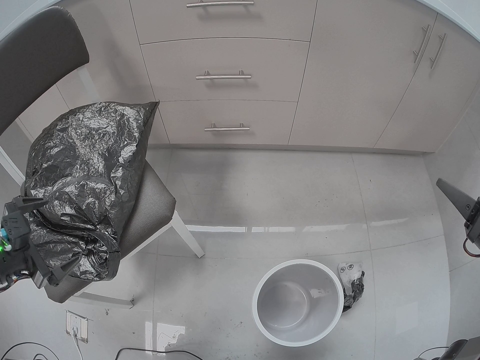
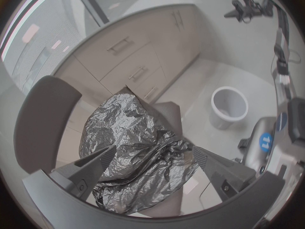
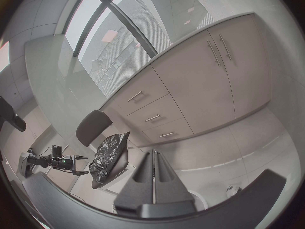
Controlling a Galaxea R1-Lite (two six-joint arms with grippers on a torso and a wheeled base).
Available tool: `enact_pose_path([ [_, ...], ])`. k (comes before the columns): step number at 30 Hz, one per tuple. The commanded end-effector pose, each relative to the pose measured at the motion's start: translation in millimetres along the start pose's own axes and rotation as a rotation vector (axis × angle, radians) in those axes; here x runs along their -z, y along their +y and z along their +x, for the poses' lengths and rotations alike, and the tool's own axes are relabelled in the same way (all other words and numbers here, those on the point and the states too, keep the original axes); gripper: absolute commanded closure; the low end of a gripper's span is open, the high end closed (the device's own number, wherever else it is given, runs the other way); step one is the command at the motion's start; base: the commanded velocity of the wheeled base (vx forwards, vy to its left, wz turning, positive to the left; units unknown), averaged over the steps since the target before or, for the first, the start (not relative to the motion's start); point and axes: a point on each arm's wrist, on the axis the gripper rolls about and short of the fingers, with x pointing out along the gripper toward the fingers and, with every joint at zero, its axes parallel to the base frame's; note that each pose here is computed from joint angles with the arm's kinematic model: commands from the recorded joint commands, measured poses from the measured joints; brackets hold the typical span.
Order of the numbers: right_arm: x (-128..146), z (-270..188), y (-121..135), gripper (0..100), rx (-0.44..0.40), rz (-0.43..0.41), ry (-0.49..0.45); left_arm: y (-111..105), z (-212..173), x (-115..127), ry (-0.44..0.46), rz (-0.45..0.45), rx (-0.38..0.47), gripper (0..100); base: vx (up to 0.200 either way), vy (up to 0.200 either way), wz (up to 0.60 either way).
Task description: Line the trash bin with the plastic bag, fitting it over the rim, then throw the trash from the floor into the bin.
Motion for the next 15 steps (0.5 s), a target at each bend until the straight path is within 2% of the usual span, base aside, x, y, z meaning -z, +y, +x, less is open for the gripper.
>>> enact_pose_path([
  [1,6,4,-3,100,0.005,0.015,0.030,12,33,7,0.121,0.046,0.034,0,0.000,0.000,0.00],
  [15,9,7,-5,100,0.013,0.023,0.051,9,52,13,0.164,0.043,0.090,0,0.000,0.000,0.00],
])
